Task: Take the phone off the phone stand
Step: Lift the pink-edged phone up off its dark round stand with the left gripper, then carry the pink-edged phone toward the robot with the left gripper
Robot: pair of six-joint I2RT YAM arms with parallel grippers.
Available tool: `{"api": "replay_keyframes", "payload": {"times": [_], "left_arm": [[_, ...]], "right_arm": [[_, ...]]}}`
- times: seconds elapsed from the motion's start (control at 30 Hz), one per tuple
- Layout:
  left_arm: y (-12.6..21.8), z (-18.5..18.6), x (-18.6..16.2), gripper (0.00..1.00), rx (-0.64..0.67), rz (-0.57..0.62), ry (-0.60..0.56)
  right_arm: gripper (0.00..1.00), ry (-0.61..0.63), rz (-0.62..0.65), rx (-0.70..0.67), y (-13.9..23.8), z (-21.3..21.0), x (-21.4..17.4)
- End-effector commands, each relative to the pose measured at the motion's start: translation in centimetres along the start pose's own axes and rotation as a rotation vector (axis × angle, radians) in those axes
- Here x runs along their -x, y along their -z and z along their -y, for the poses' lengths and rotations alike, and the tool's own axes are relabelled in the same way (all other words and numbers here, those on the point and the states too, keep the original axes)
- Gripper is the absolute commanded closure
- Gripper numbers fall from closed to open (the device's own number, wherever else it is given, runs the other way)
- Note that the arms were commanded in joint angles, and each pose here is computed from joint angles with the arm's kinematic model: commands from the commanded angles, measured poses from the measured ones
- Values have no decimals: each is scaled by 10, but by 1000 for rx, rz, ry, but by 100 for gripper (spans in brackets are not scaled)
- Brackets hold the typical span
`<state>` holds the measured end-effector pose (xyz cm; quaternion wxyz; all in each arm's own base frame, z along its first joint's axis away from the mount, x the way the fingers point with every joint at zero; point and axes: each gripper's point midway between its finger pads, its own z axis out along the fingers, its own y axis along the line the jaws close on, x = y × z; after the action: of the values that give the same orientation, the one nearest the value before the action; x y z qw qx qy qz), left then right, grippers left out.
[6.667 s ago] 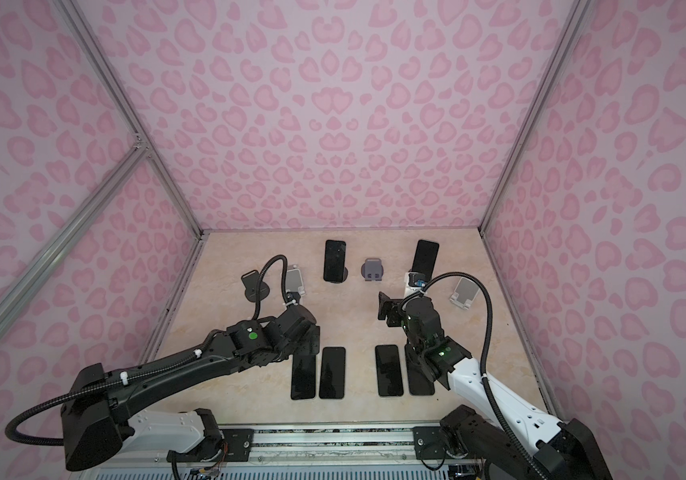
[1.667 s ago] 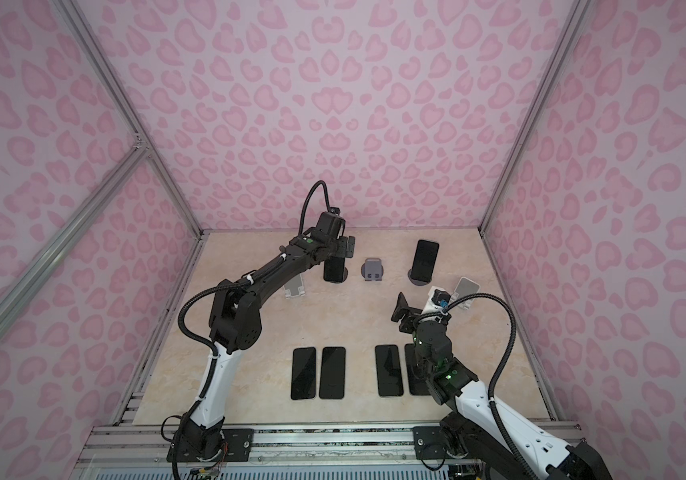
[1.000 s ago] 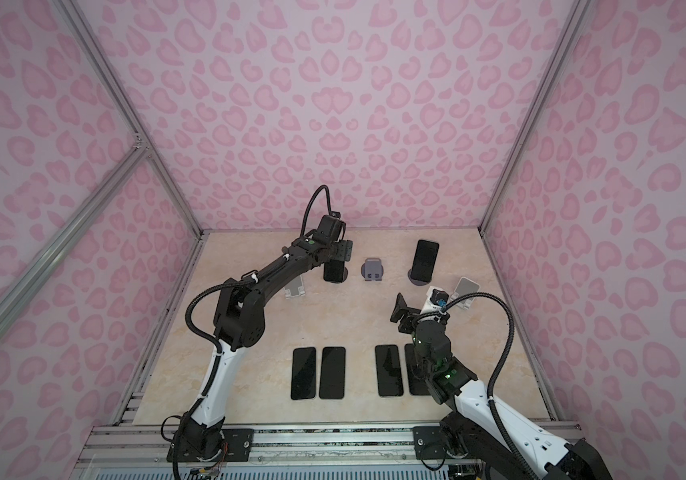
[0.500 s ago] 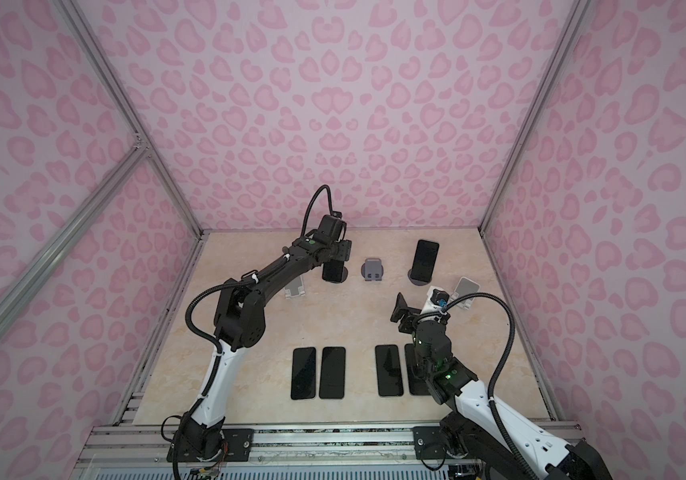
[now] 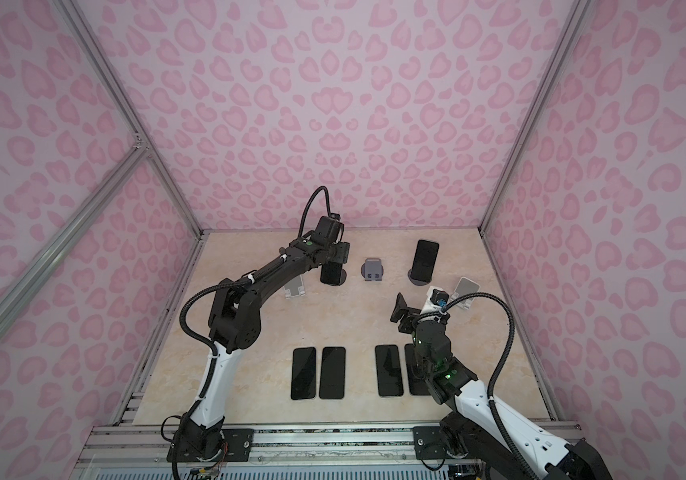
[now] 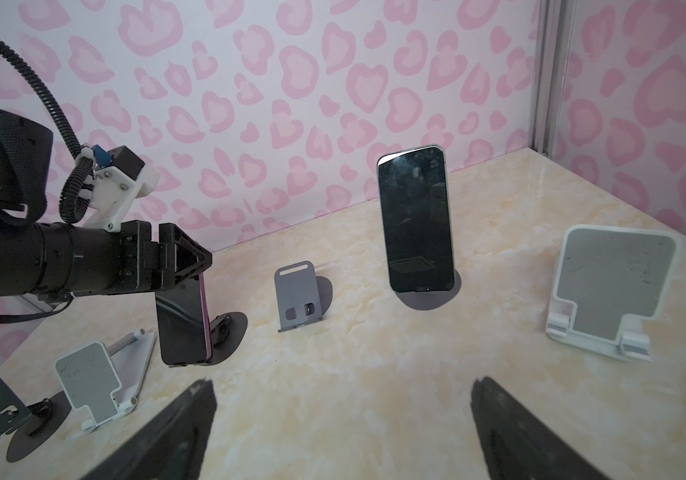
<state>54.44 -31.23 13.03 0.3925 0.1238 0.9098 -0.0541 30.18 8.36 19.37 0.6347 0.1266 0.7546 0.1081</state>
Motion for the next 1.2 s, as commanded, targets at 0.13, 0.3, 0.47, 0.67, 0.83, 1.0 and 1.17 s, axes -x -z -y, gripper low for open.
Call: {"api": "replay_keyframes", "payload": {"times": [0.13,0.3,0.47,0.67,0.83,1.0,1.17], "left_arm": [[45,5,37,42,-45,101,13],[54,4,32,43,-49,97,14],[64,1,20,45,-47,99,19],[81,-2,13,45,-51,105,23],[91,-5,8,46,-52,103,26],[105,-9,5,46,-55,109,26],[118,-16,-7,47,-44,97,24]], "right_arm": [[2,2,8,4,-1,-2,2],[2,1,10,3,-1,-2,3],[2,0,10,6,-1,-2,3],[2,0,6,8,-1,-3,2],[2,2,3,10,-2,-3,1],[2,4,-1,11,-3,-4,0],[2,1,-2,15,-2,-4,0]]}}
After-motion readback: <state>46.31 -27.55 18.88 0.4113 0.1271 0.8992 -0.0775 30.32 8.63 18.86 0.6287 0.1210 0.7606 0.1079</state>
